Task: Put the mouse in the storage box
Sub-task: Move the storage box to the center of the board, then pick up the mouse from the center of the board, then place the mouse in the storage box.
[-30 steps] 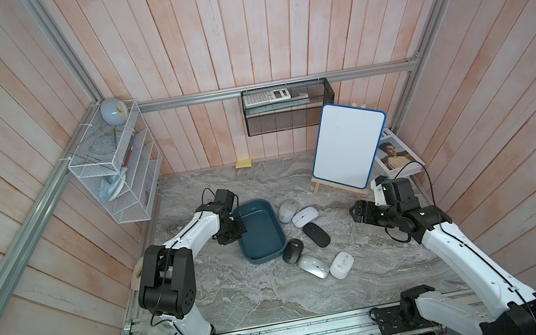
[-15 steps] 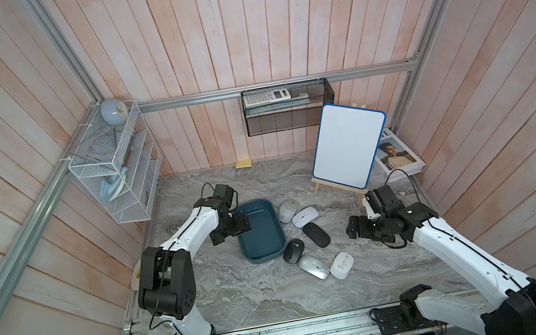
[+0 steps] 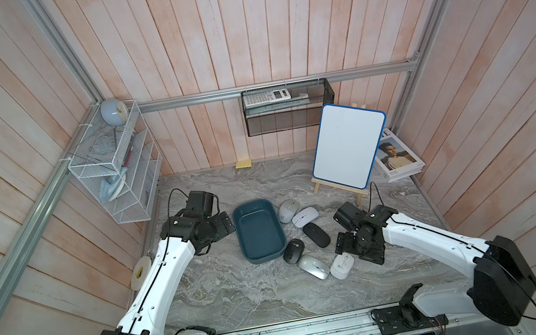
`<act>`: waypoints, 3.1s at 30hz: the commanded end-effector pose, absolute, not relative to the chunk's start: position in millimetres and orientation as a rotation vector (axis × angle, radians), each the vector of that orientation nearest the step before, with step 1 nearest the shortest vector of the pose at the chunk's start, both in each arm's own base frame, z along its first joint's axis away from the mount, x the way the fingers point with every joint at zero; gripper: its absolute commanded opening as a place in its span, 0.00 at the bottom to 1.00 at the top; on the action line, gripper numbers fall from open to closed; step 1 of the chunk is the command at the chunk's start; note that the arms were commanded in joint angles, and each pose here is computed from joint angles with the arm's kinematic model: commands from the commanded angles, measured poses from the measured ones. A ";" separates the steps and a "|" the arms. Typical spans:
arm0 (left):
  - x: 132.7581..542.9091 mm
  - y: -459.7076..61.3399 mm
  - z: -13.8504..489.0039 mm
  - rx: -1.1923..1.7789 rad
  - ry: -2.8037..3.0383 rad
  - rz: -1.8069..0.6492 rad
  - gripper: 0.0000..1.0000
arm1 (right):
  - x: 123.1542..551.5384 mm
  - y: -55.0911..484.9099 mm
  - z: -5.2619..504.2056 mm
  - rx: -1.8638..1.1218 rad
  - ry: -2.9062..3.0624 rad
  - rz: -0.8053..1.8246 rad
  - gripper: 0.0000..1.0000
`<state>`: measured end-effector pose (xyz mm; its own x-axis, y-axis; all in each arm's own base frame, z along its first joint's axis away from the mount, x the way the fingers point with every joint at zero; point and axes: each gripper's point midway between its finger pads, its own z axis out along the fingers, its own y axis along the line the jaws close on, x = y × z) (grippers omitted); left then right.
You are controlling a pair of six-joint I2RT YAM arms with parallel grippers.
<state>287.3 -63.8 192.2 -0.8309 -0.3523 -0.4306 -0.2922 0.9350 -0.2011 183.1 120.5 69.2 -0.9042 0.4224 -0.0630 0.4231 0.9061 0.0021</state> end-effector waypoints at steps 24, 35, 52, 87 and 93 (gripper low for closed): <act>247.6 -24.9 216.9 -0.421 2.492 -0.006 1.00 | 172.6 154.0 12.8 0.846 3.134 -0.004 0.80; 245.2 -18.2 226.9 -0.402 2.418 0.009 1.00 | 167.3 146.3 0.7 0.896 3.093 0.001 0.54; 243.8 -30.6 199.5 -0.434 2.469 -0.080 1.00 | 212.4 159.3 108.4 0.435 3.024 0.035 0.45; 213.3 -105.0 110.8 -0.692 2.553 -0.772 0.97 | 318.0 412.9 106.3 -0.418 2.945 0.190 0.46; 212.7 -103.5 110.1 -0.692 2.562 -0.755 0.98 | 331.7 424.4 79.8 -0.376 2.935 0.179 0.47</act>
